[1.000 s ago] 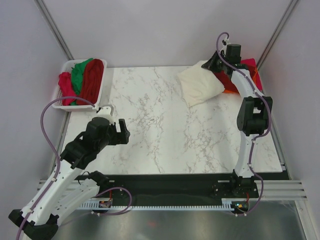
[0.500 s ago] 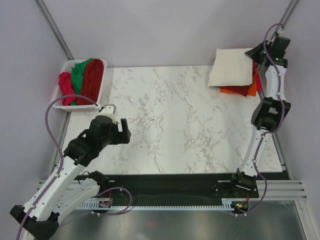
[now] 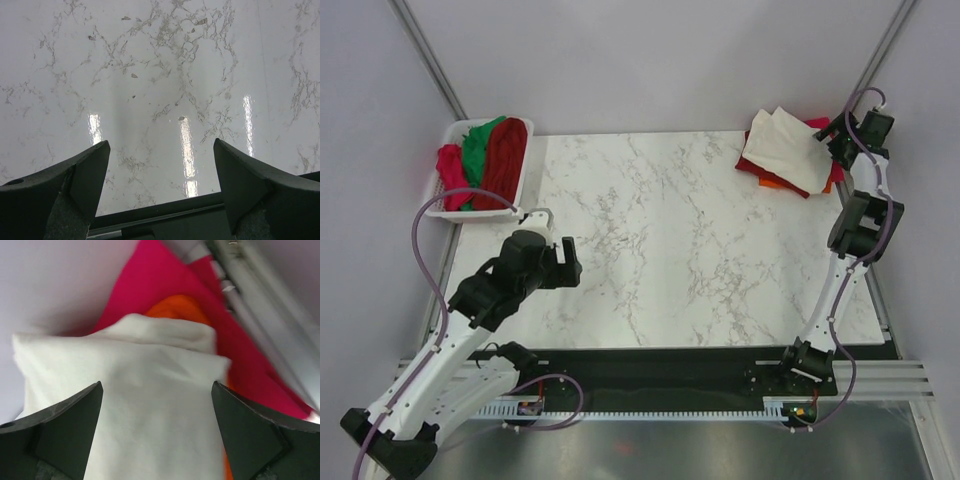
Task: Fold and stack the t-shirts
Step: Neatly place the folded tshirt to the corner, then reset both grippers
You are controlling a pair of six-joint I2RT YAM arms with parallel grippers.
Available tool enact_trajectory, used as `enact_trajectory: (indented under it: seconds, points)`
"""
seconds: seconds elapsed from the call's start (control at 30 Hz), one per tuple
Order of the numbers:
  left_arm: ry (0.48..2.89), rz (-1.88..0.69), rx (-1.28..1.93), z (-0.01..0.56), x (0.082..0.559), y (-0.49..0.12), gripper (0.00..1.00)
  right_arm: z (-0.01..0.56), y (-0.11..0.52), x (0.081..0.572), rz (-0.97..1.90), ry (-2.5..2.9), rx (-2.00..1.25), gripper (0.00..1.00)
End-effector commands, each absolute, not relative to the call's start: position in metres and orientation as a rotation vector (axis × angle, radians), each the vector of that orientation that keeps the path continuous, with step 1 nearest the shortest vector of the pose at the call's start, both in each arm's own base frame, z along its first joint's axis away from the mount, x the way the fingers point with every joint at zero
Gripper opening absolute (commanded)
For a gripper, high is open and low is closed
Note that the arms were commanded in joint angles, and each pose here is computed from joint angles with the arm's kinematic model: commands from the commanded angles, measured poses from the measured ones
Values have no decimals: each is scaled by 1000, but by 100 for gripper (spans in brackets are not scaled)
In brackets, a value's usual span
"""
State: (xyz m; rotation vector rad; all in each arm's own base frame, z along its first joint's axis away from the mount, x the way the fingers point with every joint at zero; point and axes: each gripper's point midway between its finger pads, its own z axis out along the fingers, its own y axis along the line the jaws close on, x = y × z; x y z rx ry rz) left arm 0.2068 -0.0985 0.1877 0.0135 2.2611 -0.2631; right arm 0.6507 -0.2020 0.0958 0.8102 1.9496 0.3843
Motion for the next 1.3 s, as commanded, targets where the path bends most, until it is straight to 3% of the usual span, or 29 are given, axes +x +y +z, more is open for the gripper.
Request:
enact_trajectory:
  seconds: [0.0,0.17,0.4,0.43,0.47,0.63,0.7,0.73,0.77,0.83,0.87,0.93,0.97,1.07,1.27]
  points:
    - [2225,-276,3,194,212,-100,92,158,-250,613,84,1889,901,98]
    - [2215,-280,1,196,212,-99,92,245,-268,578,-86,1773,911,98]
    - [2202,-286,-1,199,211,-99,92,308,-256,513,-168,1701,990,98]
    - [2193,-291,-2,201,210,-99,93,339,-238,505,-95,1658,940,98]
    - [2189,-293,-5,202,210,-98,93,323,-218,503,-59,1700,935,98]
    - [2165,-290,-16,207,209,-95,95,372,-91,480,70,1692,615,98]
    - [2159,-292,-20,208,208,-94,98,354,-21,473,128,1756,472,98]
    - [2151,-298,-20,210,208,-94,100,372,8,462,177,1708,397,98]
    - [2148,-300,-21,210,207,-94,100,341,60,451,270,1785,273,98]
    - [2144,-305,-18,211,207,-94,100,345,106,426,389,1744,122,98]
    - [2138,-304,-23,212,207,-93,100,303,137,408,441,1820,50,98]
    - [2137,-294,-28,212,207,-91,100,294,151,381,475,1797,17,98]
    - [2133,-288,-39,212,207,-90,100,256,153,367,445,1867,15,98]
    - [2125,-289,-42,213,206,-89,100,224,128,345,352,1910,134,98]
    - [2120,-274,-50,215,208,-86,100,201,101,312,271,1948,188,98]
